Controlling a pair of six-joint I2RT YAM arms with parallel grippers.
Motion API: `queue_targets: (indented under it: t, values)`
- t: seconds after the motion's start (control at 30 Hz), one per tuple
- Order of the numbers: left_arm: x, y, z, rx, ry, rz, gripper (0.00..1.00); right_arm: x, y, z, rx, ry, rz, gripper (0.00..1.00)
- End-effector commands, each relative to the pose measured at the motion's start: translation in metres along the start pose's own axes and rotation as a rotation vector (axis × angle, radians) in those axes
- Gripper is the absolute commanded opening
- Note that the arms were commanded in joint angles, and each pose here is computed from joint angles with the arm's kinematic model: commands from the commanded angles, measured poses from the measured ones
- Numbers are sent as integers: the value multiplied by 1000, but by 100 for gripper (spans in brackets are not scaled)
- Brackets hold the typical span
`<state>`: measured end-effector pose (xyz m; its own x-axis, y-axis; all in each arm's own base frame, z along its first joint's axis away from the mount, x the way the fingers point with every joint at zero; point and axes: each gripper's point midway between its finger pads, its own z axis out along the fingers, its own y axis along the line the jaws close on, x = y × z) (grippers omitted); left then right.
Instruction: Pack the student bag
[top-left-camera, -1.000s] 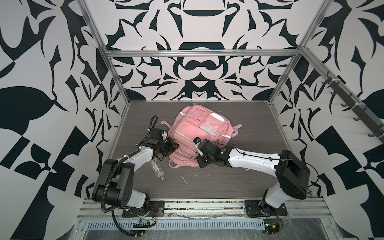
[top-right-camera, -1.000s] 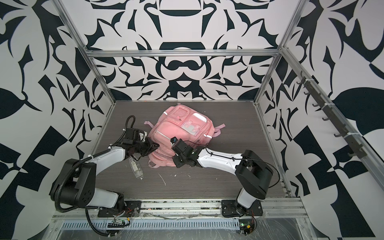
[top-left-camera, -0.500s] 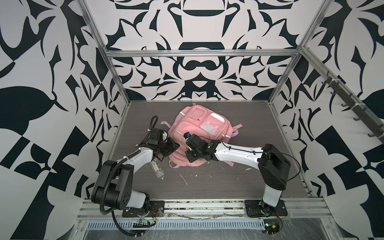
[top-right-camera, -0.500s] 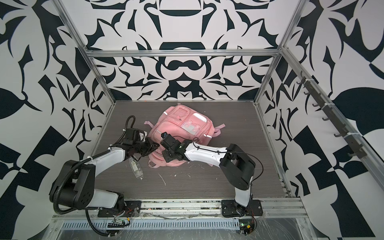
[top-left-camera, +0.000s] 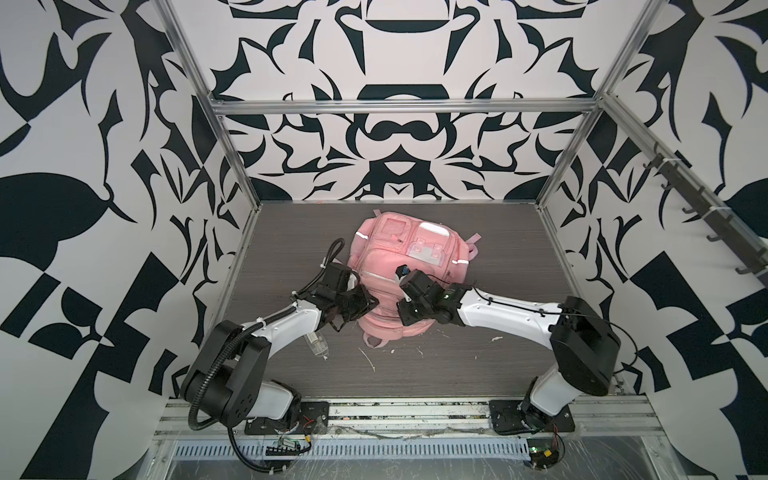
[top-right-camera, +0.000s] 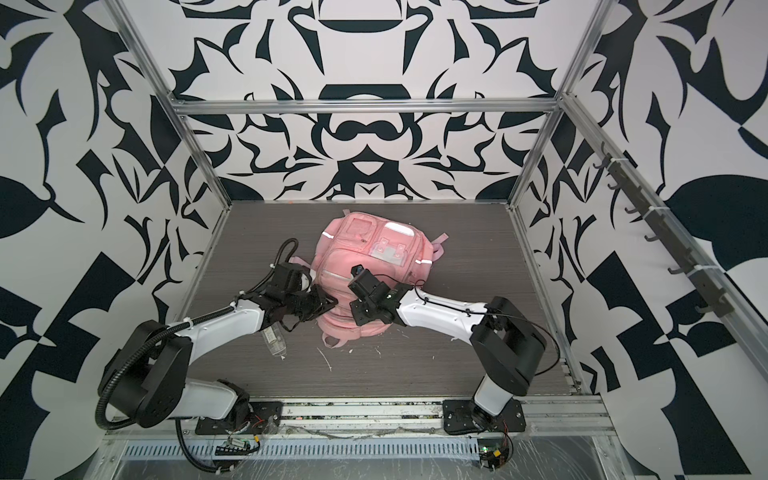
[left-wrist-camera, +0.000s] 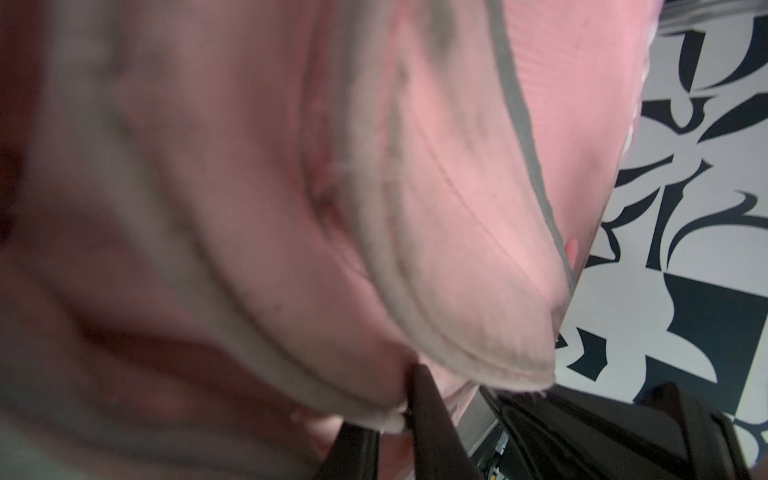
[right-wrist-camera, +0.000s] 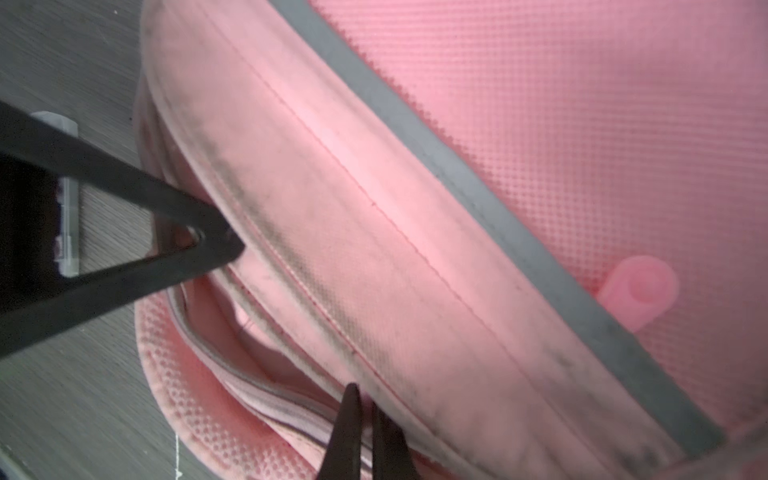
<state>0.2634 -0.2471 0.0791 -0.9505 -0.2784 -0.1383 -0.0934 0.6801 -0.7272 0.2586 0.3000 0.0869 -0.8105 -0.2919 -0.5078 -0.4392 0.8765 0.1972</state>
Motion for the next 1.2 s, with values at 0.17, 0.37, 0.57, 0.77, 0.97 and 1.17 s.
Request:
queue_targets:
  t: [0.17, 0.37, 0.57, 0.77, 0.97, 1.17]
  values:
    - [54, -42, 45, -7, 132, 134, 20, 11, -44, -36, 62, -43, 66, 0]
    - [59, -59, 62, 13, 153, 156, 20, 14, -33, -41, -9, -30, 72, 0]
    - [56, -65, 67, 21, 151, 159, 20, 14, -14, -39, -90, -21, 55, 0]
    - [59, -62, 71, 20, 166, 153, 20, 9, 11, -36, -175, -12, 29, 0]
    - [59, -58, 66, 9, 166, 165, 24, 5, 7, -33, -151, -29, 41, 0]
    - [51, -44, 43, -95, 114, 272, 34, 6, -9, -40, -110, -45, 58, 0]
